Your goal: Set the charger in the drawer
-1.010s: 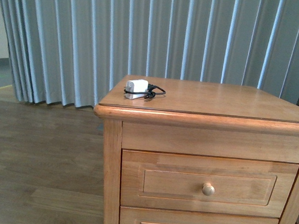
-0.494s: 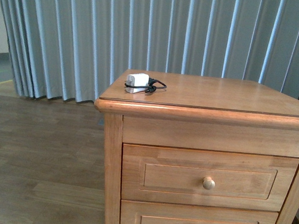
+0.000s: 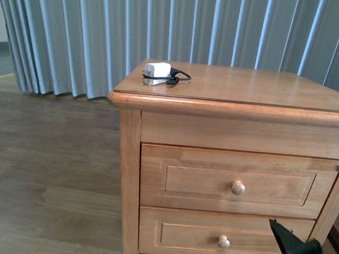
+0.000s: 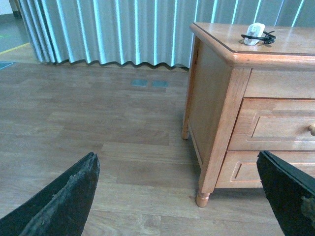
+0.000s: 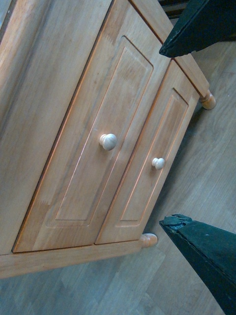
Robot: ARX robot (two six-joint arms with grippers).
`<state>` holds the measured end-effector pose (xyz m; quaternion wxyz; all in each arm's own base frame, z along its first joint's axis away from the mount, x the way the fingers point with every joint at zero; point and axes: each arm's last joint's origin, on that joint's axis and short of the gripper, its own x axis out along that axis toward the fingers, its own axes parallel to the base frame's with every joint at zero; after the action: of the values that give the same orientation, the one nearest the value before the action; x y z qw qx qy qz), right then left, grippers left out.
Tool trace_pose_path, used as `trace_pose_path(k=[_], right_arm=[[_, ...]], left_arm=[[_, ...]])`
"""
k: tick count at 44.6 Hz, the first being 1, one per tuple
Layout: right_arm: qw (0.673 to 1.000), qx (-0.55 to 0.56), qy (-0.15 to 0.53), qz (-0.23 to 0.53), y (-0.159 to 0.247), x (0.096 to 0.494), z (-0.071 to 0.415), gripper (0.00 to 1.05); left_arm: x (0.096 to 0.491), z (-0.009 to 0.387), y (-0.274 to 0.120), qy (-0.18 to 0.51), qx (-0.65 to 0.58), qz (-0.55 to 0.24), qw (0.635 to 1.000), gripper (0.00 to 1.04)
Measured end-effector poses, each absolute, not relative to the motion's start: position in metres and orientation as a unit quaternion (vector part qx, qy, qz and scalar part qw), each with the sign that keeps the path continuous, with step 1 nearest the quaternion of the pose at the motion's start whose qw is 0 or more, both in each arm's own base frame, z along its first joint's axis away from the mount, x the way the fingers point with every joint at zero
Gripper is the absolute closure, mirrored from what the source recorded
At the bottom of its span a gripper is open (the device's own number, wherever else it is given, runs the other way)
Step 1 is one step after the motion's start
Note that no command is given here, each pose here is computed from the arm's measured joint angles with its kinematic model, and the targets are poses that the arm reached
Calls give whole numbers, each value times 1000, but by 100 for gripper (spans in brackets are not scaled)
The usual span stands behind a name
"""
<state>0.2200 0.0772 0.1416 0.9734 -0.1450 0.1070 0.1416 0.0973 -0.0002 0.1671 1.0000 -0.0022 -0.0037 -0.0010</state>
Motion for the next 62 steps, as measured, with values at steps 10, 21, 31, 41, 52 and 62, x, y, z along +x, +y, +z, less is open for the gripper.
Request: trace_pose_path(k=[10, 21, 31, 41, 52, 62], right_arm=[[975, -157, 109, 117, 98, 265, 122, 8], [976, -163, 123, 80, 114, 315, 95, 8], [978, -156, 130, 53, 123, 351, 76, 8], [979, -157, 130, 26, 128, 367, 64, 8], [980, -154, 124, 12, 130, 383, 57, 8], [980, -154, 123, 5, 131, 394, 49, 8]], left_arm=[[97, 167, 0, -4, -2, -1, 1000, 6], [97, 167, 0, -4, -2, -1, 1000, 6], [97, 167, 0, -4, -2, -1, 1000, 6], [97, 167, 0, -4, -2, -1, 1000, 6], [97, 167, 0, -4, -2, -1, 1000, 6], [97, 167, 0, -4, -2, -1, 1000, 6]])
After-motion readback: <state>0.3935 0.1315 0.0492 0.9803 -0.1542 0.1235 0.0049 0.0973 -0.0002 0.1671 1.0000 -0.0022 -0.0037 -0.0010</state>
